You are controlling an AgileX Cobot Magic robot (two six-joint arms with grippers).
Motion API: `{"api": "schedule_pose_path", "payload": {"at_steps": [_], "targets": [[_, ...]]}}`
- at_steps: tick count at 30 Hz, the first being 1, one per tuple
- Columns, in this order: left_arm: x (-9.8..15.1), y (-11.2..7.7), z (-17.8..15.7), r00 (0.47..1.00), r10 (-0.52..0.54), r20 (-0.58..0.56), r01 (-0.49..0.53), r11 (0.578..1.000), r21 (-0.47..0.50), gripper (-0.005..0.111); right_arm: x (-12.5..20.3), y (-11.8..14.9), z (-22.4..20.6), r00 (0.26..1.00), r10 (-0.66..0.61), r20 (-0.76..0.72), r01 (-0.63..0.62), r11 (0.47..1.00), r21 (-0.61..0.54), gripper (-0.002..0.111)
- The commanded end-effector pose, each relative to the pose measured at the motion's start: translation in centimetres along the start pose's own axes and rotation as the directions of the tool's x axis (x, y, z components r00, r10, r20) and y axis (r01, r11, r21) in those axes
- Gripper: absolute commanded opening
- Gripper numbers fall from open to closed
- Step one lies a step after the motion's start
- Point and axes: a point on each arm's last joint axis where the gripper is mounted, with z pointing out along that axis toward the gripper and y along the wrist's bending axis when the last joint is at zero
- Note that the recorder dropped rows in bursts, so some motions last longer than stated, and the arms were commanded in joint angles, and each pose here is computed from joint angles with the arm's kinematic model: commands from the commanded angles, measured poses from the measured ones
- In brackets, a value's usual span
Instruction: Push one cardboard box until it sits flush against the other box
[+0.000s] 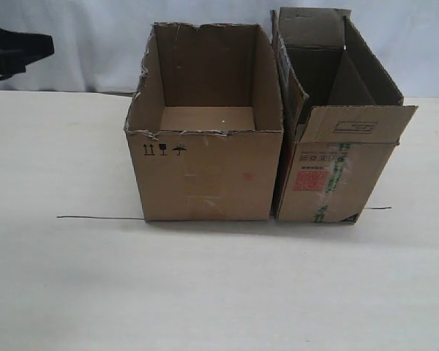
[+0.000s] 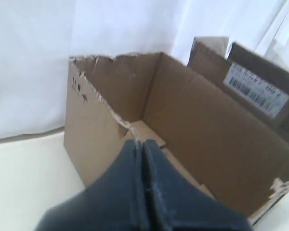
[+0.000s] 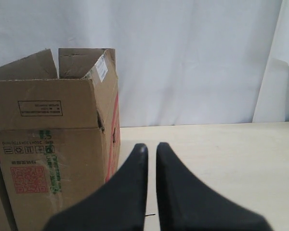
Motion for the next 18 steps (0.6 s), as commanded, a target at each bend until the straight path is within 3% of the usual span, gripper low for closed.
{"api": "schedule_pose_path", "payload": {"at_steps": [1,6,12,18], "targets": [[-1.2,-2.1,-2.5,0.998,0.014,0.058,-0.011,0.999,-0.046,0.0,0.1,0.0,0.0,1.0,0.004,-0.003,-0.004,1.0,-0.005,0.005],[-1.1,-6.7,-6.2,0.988,0.112,0.109,-0.098,0.987,-0.124,0.0,0.1,0.0,0.0,1.0,0.004,-0.003,-0.004,1.0,-0.005,0.005],[2.3,-12.4,-11.5,0.958,0.212,0.193,-0.189,0.974,-0.127,0.0,0.1,0.0,0.0,1.0,0.004,-0.003,-0.004,1.0,-0.005,0.005],[5.7,-14.0,-16.5,0.913,0.225,0.34,-0.142,0.957,-0.253,0.0,0.1,0.0,0.0,1.0,0.004,-0.003,-0.004,1.0,-0.005,0.005]]}}
